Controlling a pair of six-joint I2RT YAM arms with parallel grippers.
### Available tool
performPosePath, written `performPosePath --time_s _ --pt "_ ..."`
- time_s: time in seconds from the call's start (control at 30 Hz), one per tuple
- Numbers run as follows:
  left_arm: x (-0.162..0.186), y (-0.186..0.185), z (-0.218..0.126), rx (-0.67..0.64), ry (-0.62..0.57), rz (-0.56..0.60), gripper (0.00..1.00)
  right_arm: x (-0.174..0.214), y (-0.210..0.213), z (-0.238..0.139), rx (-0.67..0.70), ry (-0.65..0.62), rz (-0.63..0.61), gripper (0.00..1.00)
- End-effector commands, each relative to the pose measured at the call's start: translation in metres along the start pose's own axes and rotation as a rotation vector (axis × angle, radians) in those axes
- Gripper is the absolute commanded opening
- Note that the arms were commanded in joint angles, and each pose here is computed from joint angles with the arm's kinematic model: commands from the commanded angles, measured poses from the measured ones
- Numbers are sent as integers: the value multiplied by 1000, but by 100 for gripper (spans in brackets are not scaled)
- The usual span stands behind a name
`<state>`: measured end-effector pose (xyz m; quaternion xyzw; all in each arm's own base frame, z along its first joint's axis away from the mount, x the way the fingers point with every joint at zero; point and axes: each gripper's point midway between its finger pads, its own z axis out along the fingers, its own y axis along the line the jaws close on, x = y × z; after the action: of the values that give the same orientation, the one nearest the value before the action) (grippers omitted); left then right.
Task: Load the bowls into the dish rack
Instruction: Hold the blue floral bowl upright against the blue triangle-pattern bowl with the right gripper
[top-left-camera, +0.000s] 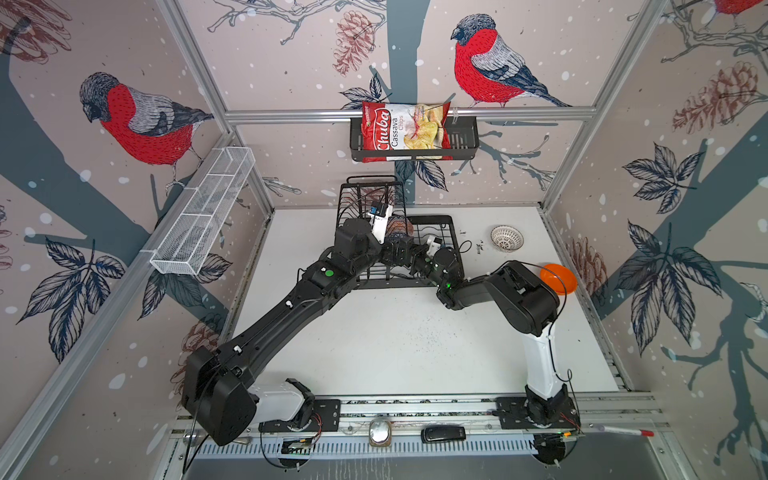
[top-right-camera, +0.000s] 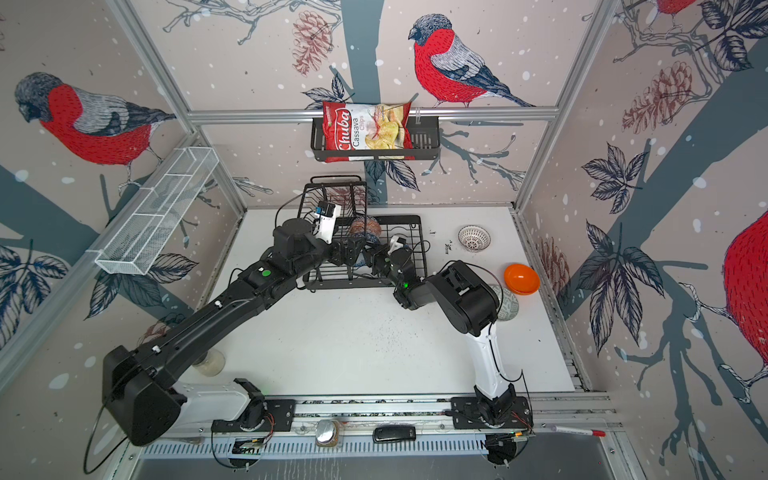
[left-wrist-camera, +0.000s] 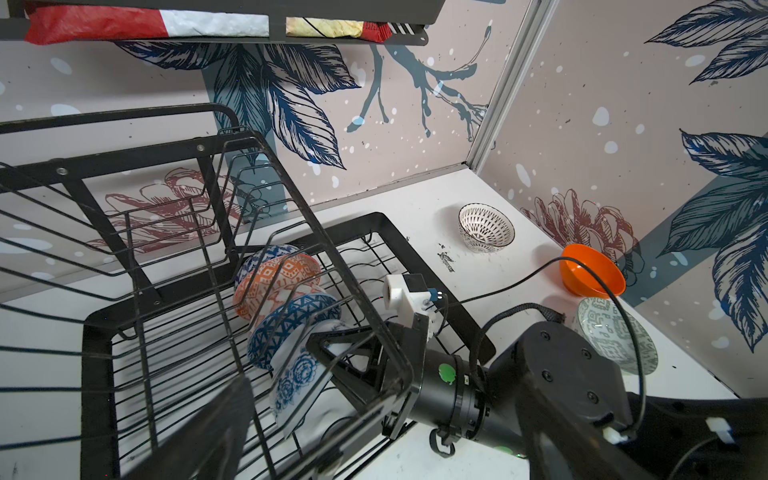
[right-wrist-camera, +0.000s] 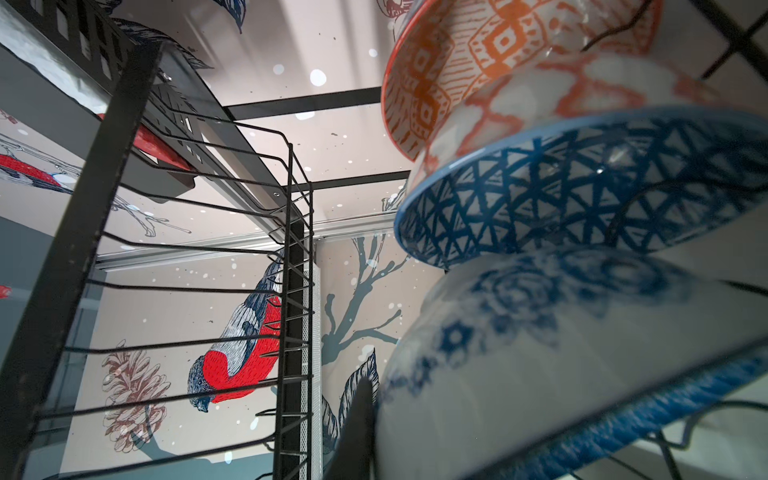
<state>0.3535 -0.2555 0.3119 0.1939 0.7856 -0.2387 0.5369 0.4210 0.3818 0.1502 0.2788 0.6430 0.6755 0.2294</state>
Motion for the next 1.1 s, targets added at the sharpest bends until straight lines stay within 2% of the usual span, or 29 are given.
performPosePath --time_s 0.0,0.3,1.07 --pt "-6 -3 -2 14 -24 -5 98 7 14 4 -68 21 19 0" --pt "-7 -6 -3 15 -26 1 98 8 4 6 -71 22 66 0" --pt "-2 -10 0 11 -14 15 98 4 -32 -6 86 -57 227 1"
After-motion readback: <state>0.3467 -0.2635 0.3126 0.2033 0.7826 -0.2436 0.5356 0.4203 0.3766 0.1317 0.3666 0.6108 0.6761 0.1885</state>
